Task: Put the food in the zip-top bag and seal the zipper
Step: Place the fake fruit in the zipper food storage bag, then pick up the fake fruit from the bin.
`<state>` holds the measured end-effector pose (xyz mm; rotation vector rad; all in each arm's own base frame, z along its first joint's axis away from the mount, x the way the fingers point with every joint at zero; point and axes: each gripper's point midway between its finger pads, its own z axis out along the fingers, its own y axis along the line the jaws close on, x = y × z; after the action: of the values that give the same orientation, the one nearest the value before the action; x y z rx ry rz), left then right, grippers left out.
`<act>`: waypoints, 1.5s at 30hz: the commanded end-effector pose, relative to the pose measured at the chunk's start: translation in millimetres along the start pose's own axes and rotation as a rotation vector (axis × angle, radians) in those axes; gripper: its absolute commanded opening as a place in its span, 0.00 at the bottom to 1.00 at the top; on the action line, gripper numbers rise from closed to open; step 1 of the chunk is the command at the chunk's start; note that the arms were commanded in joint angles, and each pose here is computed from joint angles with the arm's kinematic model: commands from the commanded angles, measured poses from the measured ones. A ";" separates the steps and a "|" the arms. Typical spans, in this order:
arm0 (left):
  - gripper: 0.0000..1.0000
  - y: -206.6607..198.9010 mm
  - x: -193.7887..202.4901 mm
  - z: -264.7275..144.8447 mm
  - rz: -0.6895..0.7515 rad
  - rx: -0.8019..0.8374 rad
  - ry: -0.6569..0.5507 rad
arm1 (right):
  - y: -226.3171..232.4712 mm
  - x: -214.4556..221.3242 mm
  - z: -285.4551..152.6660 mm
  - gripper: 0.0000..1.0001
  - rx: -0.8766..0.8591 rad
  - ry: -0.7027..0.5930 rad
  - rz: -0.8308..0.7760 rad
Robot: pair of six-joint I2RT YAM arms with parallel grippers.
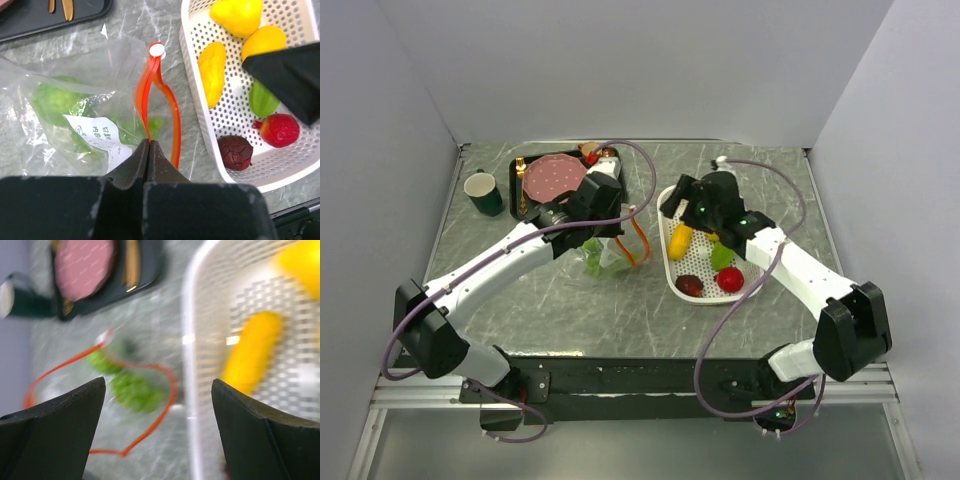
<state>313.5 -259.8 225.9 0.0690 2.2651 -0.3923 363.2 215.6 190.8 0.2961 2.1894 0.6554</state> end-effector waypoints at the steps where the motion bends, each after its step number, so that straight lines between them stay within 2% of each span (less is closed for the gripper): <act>1: 0.01 -12.4 -21.1 -13.1 -0.016 0.073 -0.072 | -75.1 6.6 3.8 0.91 0.211 0.041 -0.027; 6: 0.01 -12.9 -20.9 -14.0 -0.015 0.078 -0.071 | -97.9 17.6 18.1 0.85 0.240 0.122 -0.046; 9: 0.01 -11.5 -18.6 -12.3 -0.024 0.070 -0.067 | -100.7 22.3 27.9 0.82 0.242 0.150 -0.055; 14: 0.01 -13.4 -20.9 -12.1 -0.025 0.075 -0.071 | -93.8 43.2 48.1 0.78 0.190 0.276 -0.044; 23: 0.01 -8.1 -21.3 -15.7 -0.034 0.053 -0.076 | -104.9 56.4 69.9 0.79 0.217 0.329 -0.053; 26: 0.01 -5.2 -21.2 -16.3 -0.044 0.043 -0.081 | -105.2 60.0 72.4 0.75 0.207 0.337 -0.050; 28: 0.01 -7.0 -20.4 -15.0 -0.046 0.048 -0.079 | -106.2 61.0 73.4 0.68 0.211 0.343 -0.053; 31: 0.01 -9.9 -18.8 -12.4 -0.041 0.059 -0.064 | -109.2 63.1 74.1 0.65 0.219 0.349 -0.059; 37: 0.01 -7.9 -17.3 -13.8 -0.032 0.054 -0.063 | -106.7 59.6 67.5 0.44 0.212 0.323 -0.057; 39: 0.01 -7.3 -17.4 -13.9 -0.036 0.053 -0.063 | -104.1 56.8 63.0 0.40 0.190 0.292 -0.054; 43: 0.01 -6.9 -14.8 -10.3 -0.036 0.047 -0.051 | -77.9 24.1 36.0 0.39 0.111 0.146 -0.044; 45: 0.01 -9.0 -13.4 -9.4 -0.031 0.055 -0.044 | -69.6 17.6 24.8 0.39 0.083 0.124 -0.038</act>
<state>312.2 -263.1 232.7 0.0668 2.2474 -0.4327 357.6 166.8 60.6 0.2739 2.5578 0.4787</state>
